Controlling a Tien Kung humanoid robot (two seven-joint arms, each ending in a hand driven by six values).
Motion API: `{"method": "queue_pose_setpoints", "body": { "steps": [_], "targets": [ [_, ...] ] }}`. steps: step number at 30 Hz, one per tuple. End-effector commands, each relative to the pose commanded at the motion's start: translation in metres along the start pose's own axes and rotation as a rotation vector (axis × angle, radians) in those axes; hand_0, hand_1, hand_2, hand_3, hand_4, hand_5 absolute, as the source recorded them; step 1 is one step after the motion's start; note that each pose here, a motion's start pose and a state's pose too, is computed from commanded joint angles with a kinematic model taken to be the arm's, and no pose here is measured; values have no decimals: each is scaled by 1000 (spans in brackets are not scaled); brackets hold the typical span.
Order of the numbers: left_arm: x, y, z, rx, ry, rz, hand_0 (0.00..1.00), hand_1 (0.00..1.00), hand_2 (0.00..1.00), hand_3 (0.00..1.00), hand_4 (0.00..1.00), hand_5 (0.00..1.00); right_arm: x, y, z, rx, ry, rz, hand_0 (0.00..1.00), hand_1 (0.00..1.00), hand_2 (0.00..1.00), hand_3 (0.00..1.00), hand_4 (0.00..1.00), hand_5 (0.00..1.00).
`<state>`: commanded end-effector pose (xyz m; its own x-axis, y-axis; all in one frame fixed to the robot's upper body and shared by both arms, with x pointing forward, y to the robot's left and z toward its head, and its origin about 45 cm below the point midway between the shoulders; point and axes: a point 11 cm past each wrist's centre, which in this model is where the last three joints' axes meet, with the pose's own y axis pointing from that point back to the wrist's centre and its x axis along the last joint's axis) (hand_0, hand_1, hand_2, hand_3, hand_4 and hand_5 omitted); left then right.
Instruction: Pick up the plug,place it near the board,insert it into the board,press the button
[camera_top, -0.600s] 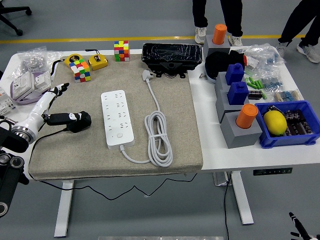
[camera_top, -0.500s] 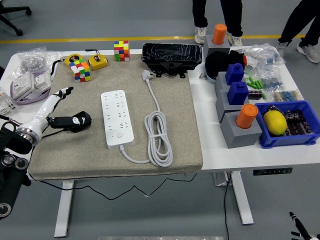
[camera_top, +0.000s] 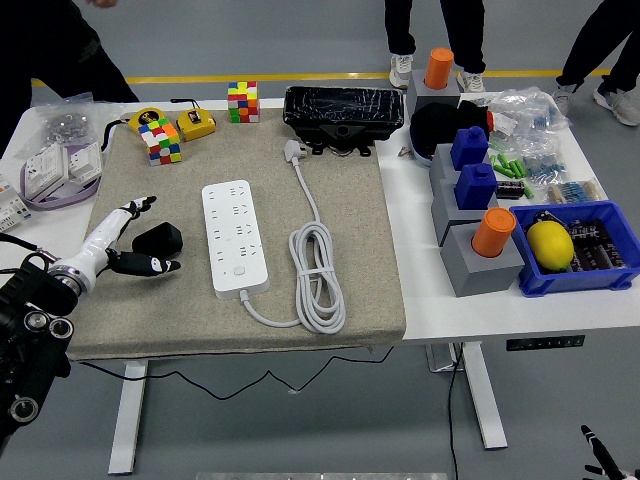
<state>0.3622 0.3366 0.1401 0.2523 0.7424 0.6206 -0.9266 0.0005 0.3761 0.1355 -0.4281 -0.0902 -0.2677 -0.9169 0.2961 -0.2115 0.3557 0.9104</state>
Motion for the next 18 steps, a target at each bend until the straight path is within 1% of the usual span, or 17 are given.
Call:
{"method": "queue_pose_setpoints", "body": {
  "steps": [3, 4, 9, 10, 15, 16, 18],
  "targets": [
    [2, -2, -3, 8, 1, 7, 953, 998, 988, 998, 998, 2, 0, 0, -1, 2, 0, 0, 993, 874, 810, 843, 998, 998],
    [2, -3, -3, 9, 0, 10, 838, 867, 851, 866, 998, 2, 0, 0, -1, 2, 0, 0, 991, 872, 809, 843, 998, 998],
    [8, -6, -2, -1, 14, 42, 838, 867, 851, 866, 998, 2, 1, 0, -1, 0, 0, 3, 991, 872, 809, 843, 998, 998],
    [8, -7, -3, 0, 13, 44, 763, 807, 774, 803, 998, 2, 1, 0, -1, 1, 0, 3, 992, 871, 809, 843, 998, 998],
    [6, -8, -6, 22, -6, 23, 763, 807, 774, 803, 998, 2, 1, 0, -1, 1, -1, 3, 992, 871, 809, 843, 998, 998],
    [6, -8, -7, 25, -8, 19, 736, 780, 717, 752, 998, 2, 1, 0, -1, 0, -1, 3, 991, 869, 808, 843, 998, 998],
    [6, -8, -7, 26, -11, 20, 736, 780, 717, 752, 998, 2, 1, 0, 0, 0, -1, 3, 991, 869, 808, 843, 998, 998]
  ]
}}
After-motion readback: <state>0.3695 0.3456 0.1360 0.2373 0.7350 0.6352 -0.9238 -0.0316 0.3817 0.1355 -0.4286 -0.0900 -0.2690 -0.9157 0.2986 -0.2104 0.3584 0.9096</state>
